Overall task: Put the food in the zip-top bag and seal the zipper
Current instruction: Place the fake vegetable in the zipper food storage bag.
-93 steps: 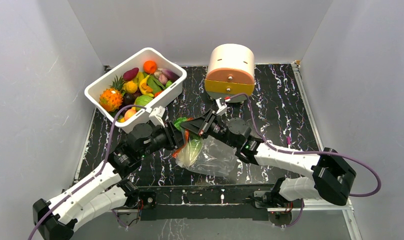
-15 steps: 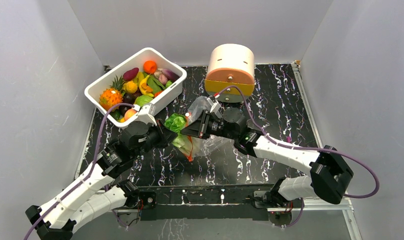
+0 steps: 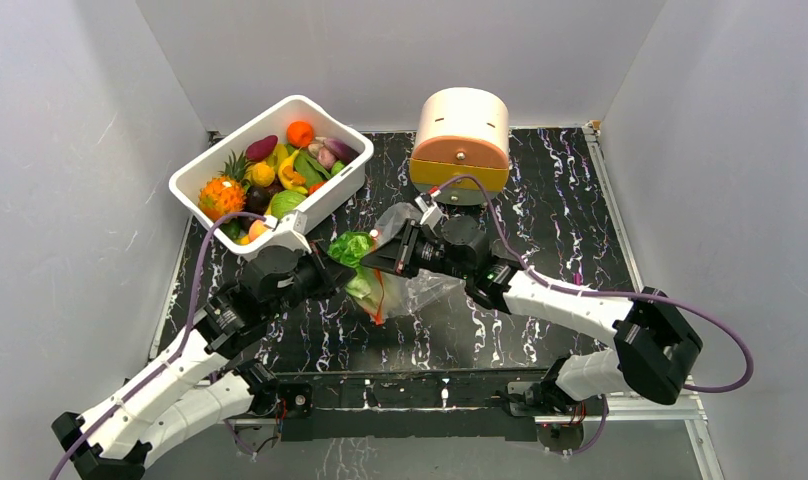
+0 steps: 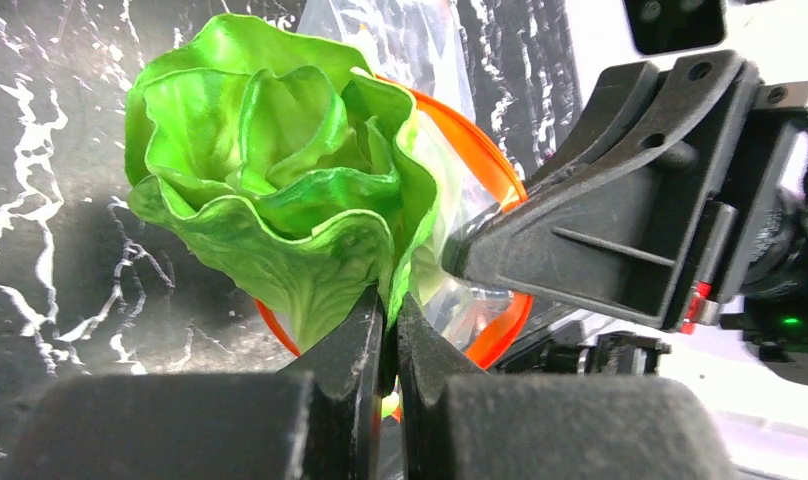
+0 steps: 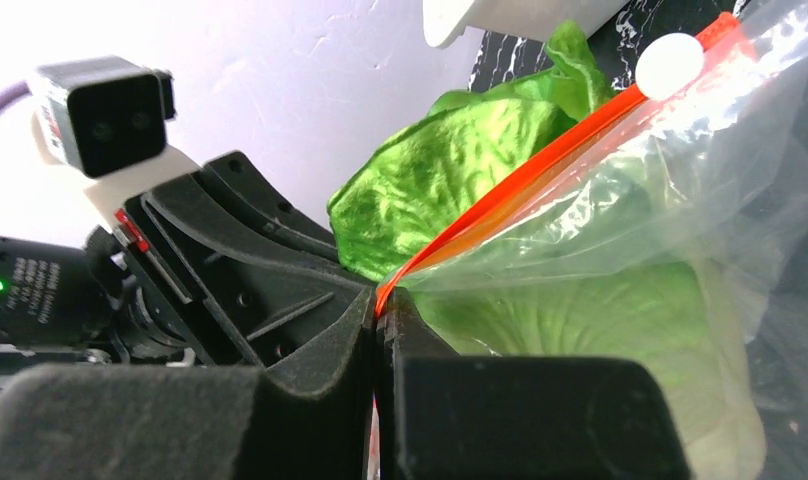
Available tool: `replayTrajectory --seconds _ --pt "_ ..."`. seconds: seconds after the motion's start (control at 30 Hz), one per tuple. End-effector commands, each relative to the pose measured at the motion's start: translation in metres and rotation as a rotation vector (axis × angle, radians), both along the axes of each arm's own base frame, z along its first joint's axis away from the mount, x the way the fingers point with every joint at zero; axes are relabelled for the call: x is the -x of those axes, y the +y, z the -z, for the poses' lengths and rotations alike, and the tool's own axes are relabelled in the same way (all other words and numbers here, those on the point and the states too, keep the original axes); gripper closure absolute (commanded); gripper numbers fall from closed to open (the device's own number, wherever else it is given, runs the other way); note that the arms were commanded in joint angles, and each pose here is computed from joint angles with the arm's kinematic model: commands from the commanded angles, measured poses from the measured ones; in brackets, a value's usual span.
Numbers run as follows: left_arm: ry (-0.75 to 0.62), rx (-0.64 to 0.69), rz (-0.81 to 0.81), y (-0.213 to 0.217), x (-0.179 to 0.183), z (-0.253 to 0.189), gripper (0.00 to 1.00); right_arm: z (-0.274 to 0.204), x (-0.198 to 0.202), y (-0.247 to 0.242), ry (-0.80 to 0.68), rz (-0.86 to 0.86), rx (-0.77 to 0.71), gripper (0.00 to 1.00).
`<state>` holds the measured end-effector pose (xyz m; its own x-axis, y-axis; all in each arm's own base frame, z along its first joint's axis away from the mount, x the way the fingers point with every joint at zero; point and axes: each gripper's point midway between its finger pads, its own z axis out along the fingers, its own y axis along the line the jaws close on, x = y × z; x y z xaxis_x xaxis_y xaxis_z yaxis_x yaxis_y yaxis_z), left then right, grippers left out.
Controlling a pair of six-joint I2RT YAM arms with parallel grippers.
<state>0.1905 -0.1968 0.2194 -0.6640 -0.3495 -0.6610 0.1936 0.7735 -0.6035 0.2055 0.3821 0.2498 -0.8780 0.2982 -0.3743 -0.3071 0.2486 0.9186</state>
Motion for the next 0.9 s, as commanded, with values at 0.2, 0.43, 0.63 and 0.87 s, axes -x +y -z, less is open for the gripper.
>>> replayTrajectory --seconds 0.2,0.43,0.63,0.87 --pt "-0.043 0.331 -0.096 -0.005 -0.001 -0.04 1.0 -0.049 -0.005 -0.003 0.092 0.078 -0.263 1.0" --pt "-0.052 0.303 -0.119 0.006 0.002 -0.045 0.97 -0.075 -0.006 -0.01 0.071 0.1 -0.339 1.0" --pt "-0.13 0.349 -0.054 -0.002 0.004 -0.064 1.0 -0.099 -0.008 -0.017 0.078 0.126 -0.438 1.0" --pt "-0.153 0.441 0.03 -0.022 0.005 -0.076 1.0 -0.115 -0.022 -0.025 0.072 0.209 -0.502 1.0"
